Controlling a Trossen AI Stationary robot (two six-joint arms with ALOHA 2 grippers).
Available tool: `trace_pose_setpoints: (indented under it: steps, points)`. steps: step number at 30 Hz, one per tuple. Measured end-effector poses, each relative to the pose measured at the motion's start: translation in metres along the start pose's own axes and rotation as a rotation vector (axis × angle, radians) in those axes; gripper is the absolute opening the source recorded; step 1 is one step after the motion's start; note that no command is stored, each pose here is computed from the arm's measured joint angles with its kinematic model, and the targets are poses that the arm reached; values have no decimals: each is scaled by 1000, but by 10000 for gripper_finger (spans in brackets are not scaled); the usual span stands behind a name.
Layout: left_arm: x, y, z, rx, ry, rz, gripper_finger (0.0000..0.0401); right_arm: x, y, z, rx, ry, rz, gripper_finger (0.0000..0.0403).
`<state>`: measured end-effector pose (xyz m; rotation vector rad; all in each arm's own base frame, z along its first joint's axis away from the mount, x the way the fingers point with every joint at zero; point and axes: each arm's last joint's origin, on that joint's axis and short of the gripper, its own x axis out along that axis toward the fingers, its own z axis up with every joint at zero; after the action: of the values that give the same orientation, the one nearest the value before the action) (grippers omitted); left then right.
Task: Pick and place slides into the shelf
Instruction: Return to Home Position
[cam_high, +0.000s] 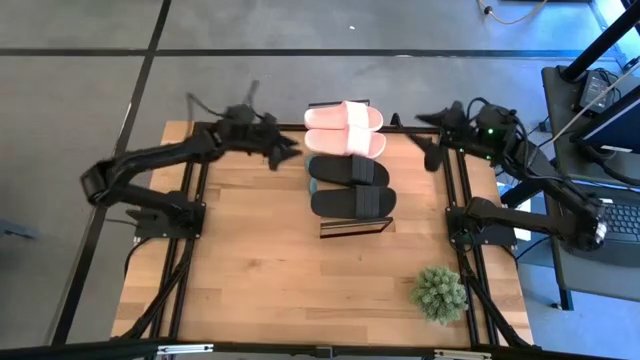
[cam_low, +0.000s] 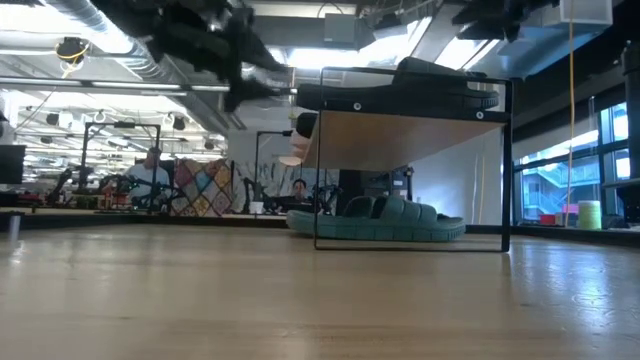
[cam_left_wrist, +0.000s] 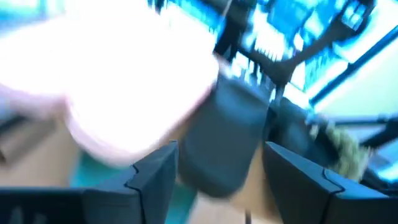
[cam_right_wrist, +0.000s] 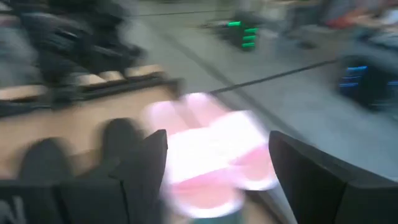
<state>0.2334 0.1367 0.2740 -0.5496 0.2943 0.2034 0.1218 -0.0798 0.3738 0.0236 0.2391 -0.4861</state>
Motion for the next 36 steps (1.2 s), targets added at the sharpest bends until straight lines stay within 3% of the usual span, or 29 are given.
trace_pose_setpoints:
  steps: [5,9,15,19,27,36]
  points:
    - [-49,1,27,102,-218,81,226,-12,-20,3,-34,-38,-217,281]
    - [-79,-1,26,160,-358,186,226,-35,-27,5,-67,-98,-324,281]
    - [-96,1,-5,151,-441,146,226,-28,-30,-26,-29,-149,-196,281]
    - [-99,5,-30,141,-426,92,226,-24,-32,-45,23,-186,-217,281]
    - [-113,10,-72,134,-468,118,226,-38,-25,-71,80,-248,-240,281]
    - [-122,7,-85,225,-517,115,226,-42,-17,-107,84,-390,-241,281]
